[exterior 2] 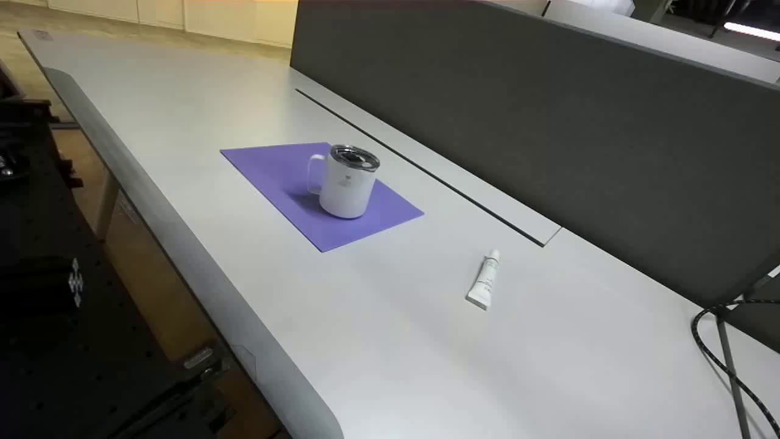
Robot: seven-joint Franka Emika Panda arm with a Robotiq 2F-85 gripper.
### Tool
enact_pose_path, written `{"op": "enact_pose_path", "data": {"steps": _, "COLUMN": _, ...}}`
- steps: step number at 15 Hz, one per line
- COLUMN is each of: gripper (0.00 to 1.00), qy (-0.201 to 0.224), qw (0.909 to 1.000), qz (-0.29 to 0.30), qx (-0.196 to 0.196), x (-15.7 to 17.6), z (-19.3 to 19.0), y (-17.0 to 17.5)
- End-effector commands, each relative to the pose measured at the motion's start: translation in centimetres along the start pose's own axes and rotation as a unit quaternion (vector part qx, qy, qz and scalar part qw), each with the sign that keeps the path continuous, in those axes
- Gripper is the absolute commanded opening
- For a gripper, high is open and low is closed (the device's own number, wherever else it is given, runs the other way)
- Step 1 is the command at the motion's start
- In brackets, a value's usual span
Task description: Slide the small lid on top of the white cup.
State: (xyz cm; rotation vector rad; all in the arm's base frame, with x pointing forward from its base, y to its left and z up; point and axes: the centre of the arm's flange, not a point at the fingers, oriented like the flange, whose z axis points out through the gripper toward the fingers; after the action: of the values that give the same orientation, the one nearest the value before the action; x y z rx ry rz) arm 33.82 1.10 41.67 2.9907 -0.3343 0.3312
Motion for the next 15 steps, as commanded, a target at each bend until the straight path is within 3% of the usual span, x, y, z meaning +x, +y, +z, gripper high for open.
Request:
{"op": "enact_pose_path", "data": {"steps": 1, "gripper": 1.0, "qy": 0.0, "qw": 1.0, "qz": 0.0, "qx": 0.0, "x": 0.0, "z": 0.0, "y": 0.0}}
{"op": "enact_pose_path", "data": {"steps": 9, "gripper": 1.0, "qy": 0.0, "qw": 1.0, "qz": 0.0, "qx": 0.0, "x": 0.0, "z": 0.0, "y": 0.0}}
{"op": "enact_pose_path", "data": {"steps": 12, "gripper": 1.0, "qy": 0.011, "qw": 0.9998, "qz": -0.014, "qx": -0.004, "x": 2.3, "z": 0.8, "y": 0.7}}
{"op": "enact_pose_path", "data": {"steps": 13, "gripper": 0.75, "qy": 0.02, "qw": 0.9997, "qz": -0.016, "qx": 0.001, "x": 3.3, "z": 1.2, "y": 1.2}}
{"op": "enact_pose_path", "data": {"steps": 14, "gripper": 0.75, "qy": 0.032, "qw": 0.9994, "qz": -0.013, "qx": -0.002, "x": 4.5, "z": 1.9, "y": 1.7}}
{"op": "enact_pose_path", "data": {"steps": 15, "gripper": 0.67, "qy": 0.042, "qw": 0.999, "qz": -0.014, "qx": -0.005, "x": 5.3, "z": 2.6, "y": 2.1}}
